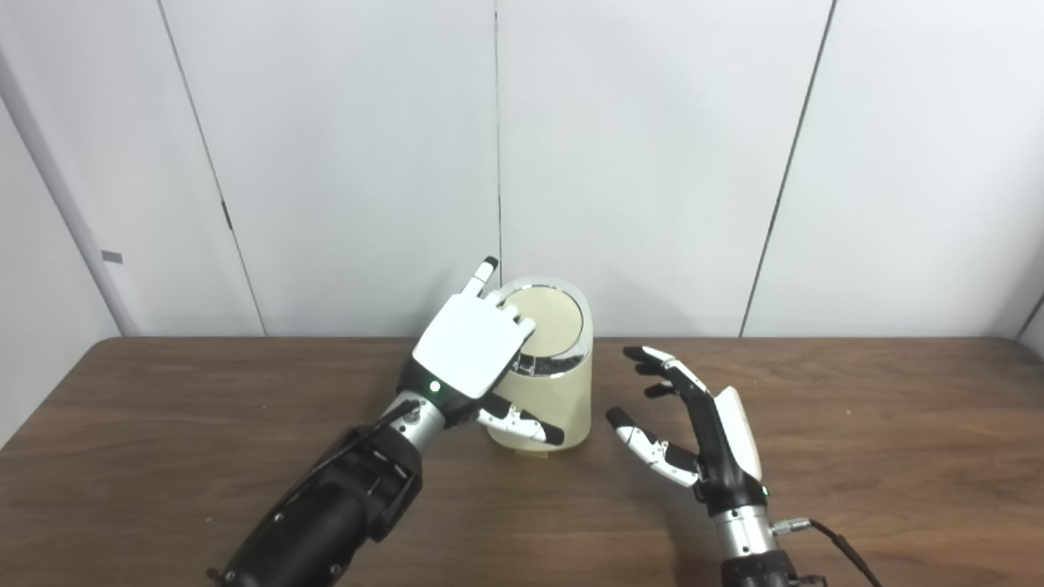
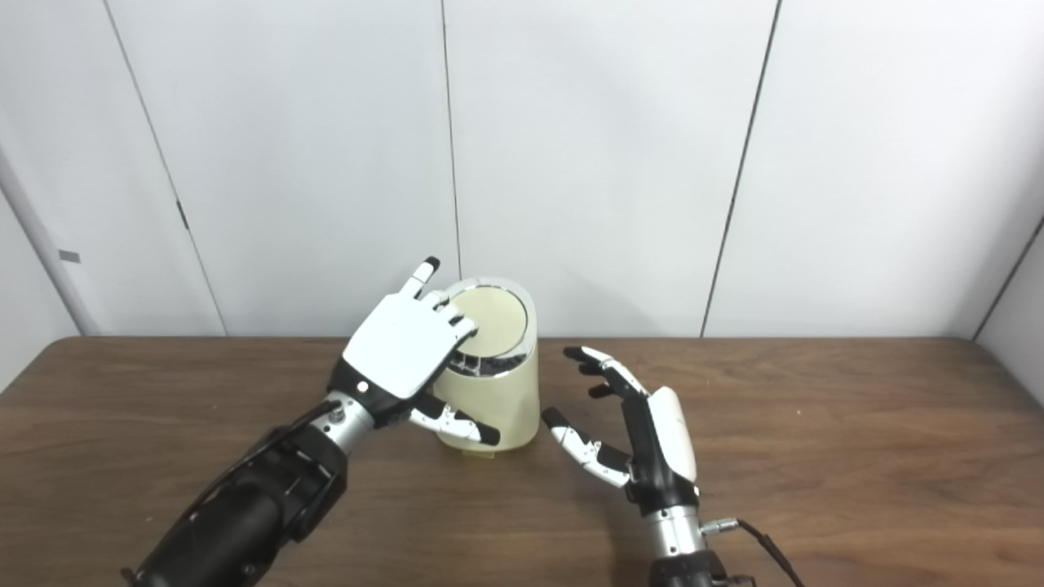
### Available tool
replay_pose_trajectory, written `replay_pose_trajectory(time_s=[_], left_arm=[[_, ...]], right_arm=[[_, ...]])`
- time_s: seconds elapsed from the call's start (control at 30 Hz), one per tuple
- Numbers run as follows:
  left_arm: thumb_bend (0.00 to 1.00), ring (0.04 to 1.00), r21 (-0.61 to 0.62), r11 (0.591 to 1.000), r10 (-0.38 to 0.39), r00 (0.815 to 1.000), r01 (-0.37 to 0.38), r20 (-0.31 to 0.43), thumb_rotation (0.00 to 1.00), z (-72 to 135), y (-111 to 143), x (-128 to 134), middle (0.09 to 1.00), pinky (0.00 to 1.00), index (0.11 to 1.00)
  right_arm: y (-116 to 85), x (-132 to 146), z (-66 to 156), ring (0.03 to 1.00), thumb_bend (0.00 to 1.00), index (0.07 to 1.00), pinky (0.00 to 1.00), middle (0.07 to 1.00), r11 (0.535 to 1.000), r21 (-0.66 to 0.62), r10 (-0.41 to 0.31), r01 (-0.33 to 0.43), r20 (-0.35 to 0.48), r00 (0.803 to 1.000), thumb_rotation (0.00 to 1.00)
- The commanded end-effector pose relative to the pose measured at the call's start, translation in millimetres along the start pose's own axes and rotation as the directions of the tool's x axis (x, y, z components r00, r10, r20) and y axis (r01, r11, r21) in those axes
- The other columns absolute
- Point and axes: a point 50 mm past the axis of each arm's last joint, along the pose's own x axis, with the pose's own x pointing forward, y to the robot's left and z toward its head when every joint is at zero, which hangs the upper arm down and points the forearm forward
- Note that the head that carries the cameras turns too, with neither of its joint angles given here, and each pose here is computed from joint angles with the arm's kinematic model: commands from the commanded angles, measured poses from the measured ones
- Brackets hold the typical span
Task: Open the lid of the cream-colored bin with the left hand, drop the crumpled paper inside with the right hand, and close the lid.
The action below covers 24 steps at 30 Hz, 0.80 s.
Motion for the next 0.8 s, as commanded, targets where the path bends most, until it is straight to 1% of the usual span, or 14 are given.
replay_pose_trajectory(time_s=[0.0,0.13,0.23,0.3,0.33,0.4,0.43,0.5,0.6,0.7,0.77], left_arm=[[0.90,0.776,-0.012,0.993,-0.121,0.992,0.121,0.045,0.94,1.0,-16.3,-13.4,0.722,1.00,0.702],[0.88,0.773,-0.099,0.992,-0.071,0.997,0.073,0.020,0.94,-2.6,-0.8,-15.1,0.716,1.00,0.699],[0.87,0.783,-0.158,0.986,-0.056,0.998,0.055,-0.001,0.93,-4.7,9.9,-15.5,0.732,1.00,0.720],[0.87,0.821,-0.195,0.979,-0.060,0.998,0.056,-0.013,0.96,-5.6,16.0,-16.0,0.776,1.00,0.765],[0.87,0.828,-0.240,0.969,-0.064,0.997,0.055,-0.030,0.96,-6.3,20.3,-16.3,0.784,1.00,0.774],[0.85,0.879,-0.306,0.950,-0.072,0.996,0.052,-0.054,0.94,-7.8,25.3,-16.7,0.851,1.00,0.838],[0.84,0.887,-0.346,0.937,-0.072,0.995,0.042,-0.075,0.94,-10.1,28.5,-16.5,0.861,1.00,0.849],[0.83,0.937,-0.407,0.913,-0.071,0.991,0.019,-0.113,0.96,-15.1,32.5,-15.6,0.921,1.00,0.922],[0.83,0.982,-0.475,0.880,-0.081,0.985,-0.002,-0.155,0.99,-21.9,37.5,-13.5,0.969,1.00,0.978],[0.79,0.999,-0.559,0.826,-0.054,0.979,-0.068,-0.199,1.00,-31.6,42.4,-10.9,0.987,1.00,0.998],[0.77,0.989,-0.608,0.783,-0.018,0.972,-0.132,-0.234,0.99,-39.3,43.9,-10.8,0.986,0.95,0.999]], right_arm=[[8.5,-15.8,-6.6,0.762,0.26,0.772,0.63,0.789,1.000,0.015,0.010,-0.009,-0.035,0.999,0.44],[9.1,-14.6,-6.9,0.758,0.26,0.772,0.63,0.786,1.000,0.008,0.009,-0.009,-0.035,0.999,0.45],[10.1,-13.6,-8.6,0.756,0.26,0.770,0.63,0.784,1.000,0.005,0.011,-0.011,-0.034,0.999,0.45],[10.8,-13.3,-8.8,0.759,0.26,0.769,0.63,0.786,1.000,0.009,0.015,-0.015,-0.041,0.999,0.48],[11.4,-13.3,-8.8,0.760,0.26,0.769,0.63,0.786,1.000,0.010,0.013,-0.013,-0.042,0.999,0.48],[12.2,-12.9,-9.0,0.752,0.26,0.767,0.62,0.780,1.000,0.011,0.010,-0.009,-0.042,0.999,0.47],[12.3,-12.9,-9.3,0.750,0.26,0.767,0.62,0.779,1.000,0.013,0.012,-0.011,-0.042,0.999,0.46],[12.2,-12.9,-9.7,0.756,0.26,0.770,0.63,0.783,1.000,0.013,0.016,-0.015,-0.048,0.999,0.47],[12.1,-12.5,-10.6,0.759,0.26,0.770,0.63,0.785,1.000,0.013,0.016,-0.016,-0.051,0.999,0.47],[11.6,-12.6,-12.3,0.756,0.26,0.767,0.63,0.784,1.000,0.005,0.015,-0.015,-0.050,0.999,0.47],[11.4,-12.9,-13.3,0.761,0.26,0.770,0.64,0.787,1.000,0.002,0.017,-0.017,-0.054,0.998,0.50]])
